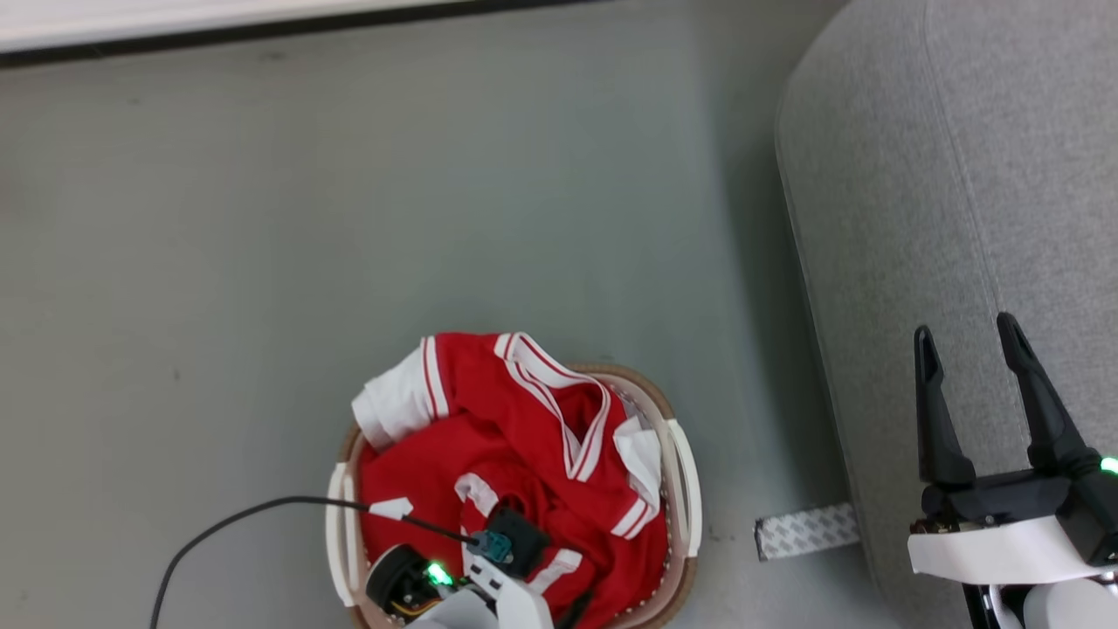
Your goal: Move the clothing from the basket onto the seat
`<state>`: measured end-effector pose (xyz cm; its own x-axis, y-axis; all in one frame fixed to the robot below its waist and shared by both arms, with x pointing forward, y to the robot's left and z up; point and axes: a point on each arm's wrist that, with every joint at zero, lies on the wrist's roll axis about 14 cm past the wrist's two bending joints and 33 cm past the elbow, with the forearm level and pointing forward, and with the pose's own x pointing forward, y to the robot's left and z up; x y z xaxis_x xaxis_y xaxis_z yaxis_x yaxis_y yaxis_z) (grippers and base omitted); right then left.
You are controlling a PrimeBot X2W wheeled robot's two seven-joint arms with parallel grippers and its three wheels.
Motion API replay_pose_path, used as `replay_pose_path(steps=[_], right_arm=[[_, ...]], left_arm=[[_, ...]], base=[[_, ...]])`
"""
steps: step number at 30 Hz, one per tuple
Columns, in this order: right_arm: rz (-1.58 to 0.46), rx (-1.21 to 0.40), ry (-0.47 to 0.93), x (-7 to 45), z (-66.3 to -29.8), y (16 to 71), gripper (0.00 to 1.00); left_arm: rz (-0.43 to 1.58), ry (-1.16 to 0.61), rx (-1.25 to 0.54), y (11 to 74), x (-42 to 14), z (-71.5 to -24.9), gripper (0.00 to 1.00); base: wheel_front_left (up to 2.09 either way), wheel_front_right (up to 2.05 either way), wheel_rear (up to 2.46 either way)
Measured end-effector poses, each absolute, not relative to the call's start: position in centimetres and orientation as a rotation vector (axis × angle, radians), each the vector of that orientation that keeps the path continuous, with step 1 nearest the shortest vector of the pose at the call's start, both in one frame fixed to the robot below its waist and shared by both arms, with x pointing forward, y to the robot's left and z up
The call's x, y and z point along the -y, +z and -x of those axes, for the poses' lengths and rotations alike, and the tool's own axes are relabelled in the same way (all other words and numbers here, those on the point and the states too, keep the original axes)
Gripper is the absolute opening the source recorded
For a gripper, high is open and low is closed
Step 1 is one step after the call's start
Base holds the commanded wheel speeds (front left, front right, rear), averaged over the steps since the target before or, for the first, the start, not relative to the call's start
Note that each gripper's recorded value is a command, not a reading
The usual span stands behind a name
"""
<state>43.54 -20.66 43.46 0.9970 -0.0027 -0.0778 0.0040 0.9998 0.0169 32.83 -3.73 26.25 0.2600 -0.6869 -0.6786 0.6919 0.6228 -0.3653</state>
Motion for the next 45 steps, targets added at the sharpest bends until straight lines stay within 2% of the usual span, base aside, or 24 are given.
replay_pose_path(steps=[14, 19, 20, 21, 22, 32, 38, 45], right_arm=[[-0.009, -0.141, -0.019, 21.5, -45.5, 39.7, 1.0], [-0.013, -0.179, -0.019, 21.5, -46.3, 37.5, 1.0], [-0.012, -0.188, -0.021, 21.6, -46.3, 37.0, 1.0], [-0.012, -0.196, -0.024, 21.7, -46.3, 36.7, 1.0], [-0.012, -0.202, -0.027, 21.8, -46.2, 36.5, 1.0], [-0.017, -0.158, -0.05, 22.4, -45.3, 39.2, 1.0], [-0.028, -0.094, -0.042, 21.9, -44.0, 42.6, 1.0], [-0.042, -0.021, -0.013, 20.7, -41.3, 46.4, 1.0]], left_arm=[[-0.091, -1.071, -1.131, 19.8, 2.8, -29.8, 1.0], [-0.109, -1.085, -1.171, 17.1, 2.7, -30.1, 1.0], [-0.106, -1.087, -1.175, 16.8, 2.8, -30.1, 0.54], [-0.1, -1.093, -1.173, 16.6, 3.1, -30.0, 0.18], [-0.094, -1.106, -1.163, 16.6, 3.5, -29.9, 0.0], [0.019, -1.02, -1.033, 20.5, 5.0, -32.4, 0.0], [0.107, -0.896, -0.873, 25.4, 4.9, -35.6, 0.0], [0.161, -0.79, -0.699, 31.9, 4.2, -36.6, 0.0]], base=[[0.0, 0.0, 0.0], [0.0, 0.0, 0.0], [0.0, 0.0, 0.0], [0.0, 0.0, 0.0], [0.0, 0.0, 0.0], [0.0, 0.0, 0.0], [0.0, 0.0, 0.0], [0.0, 0.0, 0.0]])
